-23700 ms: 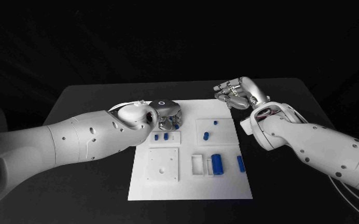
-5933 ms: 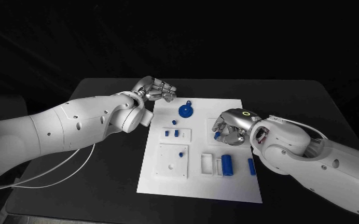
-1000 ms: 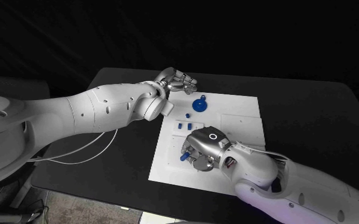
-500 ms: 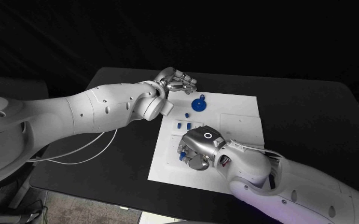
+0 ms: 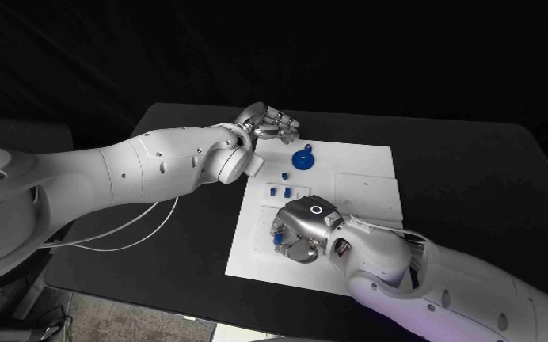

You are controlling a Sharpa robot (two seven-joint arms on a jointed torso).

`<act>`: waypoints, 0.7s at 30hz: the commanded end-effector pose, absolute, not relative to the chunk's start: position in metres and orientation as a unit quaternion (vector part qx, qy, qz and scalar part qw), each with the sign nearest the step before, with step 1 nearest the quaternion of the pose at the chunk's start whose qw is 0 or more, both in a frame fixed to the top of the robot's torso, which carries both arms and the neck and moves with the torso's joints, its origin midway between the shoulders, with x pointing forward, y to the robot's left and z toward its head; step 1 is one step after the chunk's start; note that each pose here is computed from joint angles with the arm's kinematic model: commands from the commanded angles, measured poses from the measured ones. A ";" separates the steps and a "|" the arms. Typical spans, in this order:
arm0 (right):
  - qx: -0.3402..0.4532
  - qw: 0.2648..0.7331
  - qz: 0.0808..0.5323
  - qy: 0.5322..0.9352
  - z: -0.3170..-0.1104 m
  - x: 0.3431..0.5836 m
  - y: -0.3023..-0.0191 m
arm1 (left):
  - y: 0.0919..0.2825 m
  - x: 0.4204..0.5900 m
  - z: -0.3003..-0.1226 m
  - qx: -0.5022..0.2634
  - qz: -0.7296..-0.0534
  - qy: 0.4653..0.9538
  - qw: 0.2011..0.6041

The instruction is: Assemble the parts on the task board

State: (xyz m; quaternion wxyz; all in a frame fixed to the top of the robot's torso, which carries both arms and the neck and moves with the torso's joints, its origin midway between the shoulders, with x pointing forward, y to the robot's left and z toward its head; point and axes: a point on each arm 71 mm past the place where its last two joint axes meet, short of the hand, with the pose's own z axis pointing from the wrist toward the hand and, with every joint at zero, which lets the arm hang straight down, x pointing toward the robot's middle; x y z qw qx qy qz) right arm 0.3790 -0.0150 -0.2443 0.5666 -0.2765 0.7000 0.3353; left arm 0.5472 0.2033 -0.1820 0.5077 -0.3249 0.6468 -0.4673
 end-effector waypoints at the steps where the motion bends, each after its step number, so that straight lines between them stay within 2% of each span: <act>1: -0.272 0.565 0.340 0.701 -0.245 0.379 -0.016 | 0.201 0.547 -0.181 -0.322 -0.474 0.647 0.502; 7: -0.256 0.578 0.351 0.691 -0.242 0.380 -0.018 | 0.202 0.547 -0.181 -0.323 -0.474 0.647 0.502; 21: -0.181 0.603 0.415 0.656 -0.226 0.378 -0.033 | 0.204 0.546 -0.182 -0.324 -0.473 0.648 0.503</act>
